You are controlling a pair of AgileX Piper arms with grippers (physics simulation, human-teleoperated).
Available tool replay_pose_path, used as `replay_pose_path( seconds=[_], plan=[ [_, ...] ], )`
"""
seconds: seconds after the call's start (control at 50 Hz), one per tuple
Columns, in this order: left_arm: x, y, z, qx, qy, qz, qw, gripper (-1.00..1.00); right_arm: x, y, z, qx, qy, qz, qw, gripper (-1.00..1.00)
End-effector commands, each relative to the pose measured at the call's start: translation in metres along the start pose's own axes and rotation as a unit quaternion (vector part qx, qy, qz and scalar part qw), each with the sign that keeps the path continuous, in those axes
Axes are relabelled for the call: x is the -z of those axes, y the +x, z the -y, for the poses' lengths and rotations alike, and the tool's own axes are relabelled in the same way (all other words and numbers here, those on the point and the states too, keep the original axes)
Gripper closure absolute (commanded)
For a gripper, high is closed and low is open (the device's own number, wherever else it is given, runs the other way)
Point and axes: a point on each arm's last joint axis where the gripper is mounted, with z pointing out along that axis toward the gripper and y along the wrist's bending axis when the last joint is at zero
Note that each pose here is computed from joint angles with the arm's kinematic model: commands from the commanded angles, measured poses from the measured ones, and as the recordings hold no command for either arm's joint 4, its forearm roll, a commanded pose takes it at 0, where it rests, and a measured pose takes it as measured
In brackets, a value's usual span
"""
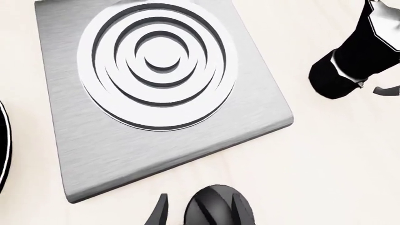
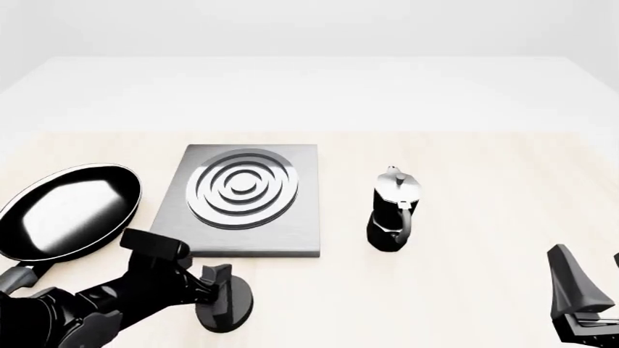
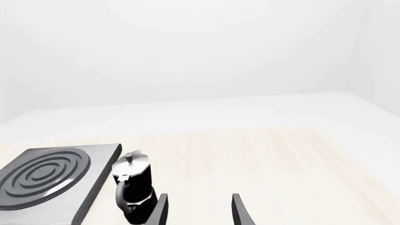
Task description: Turn on the stove.
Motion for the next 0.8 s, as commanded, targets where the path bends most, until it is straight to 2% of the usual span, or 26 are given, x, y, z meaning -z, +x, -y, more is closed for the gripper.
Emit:
replay_pose_path(
  seconds=[0.02, 0.5, 0.8],
  plan=[
    [0.006, -0.005, -0.02, 0.013, -0.049, 0.008, 0.9987, -1.0, 0.0, 0.0, 0.0, 0.0, 0.0, -0.001, 1.0, -1.0],
    [0.016, -0.011, -0.023, 0.012, -0.056, 0.024, 0.9981, -1.0, 0.0, 0.0, 0.0, 0.0, -0.001, -0.003, 1.0, -1.0],
    [0.063, -0.023, -0.023, -0.005, -0.069, 0.088, 0.9938, -1.0, 0.0, 0.0, 0.0, 0.002, -0.002, -0.002, 1.0, -1.0]
  ],
)
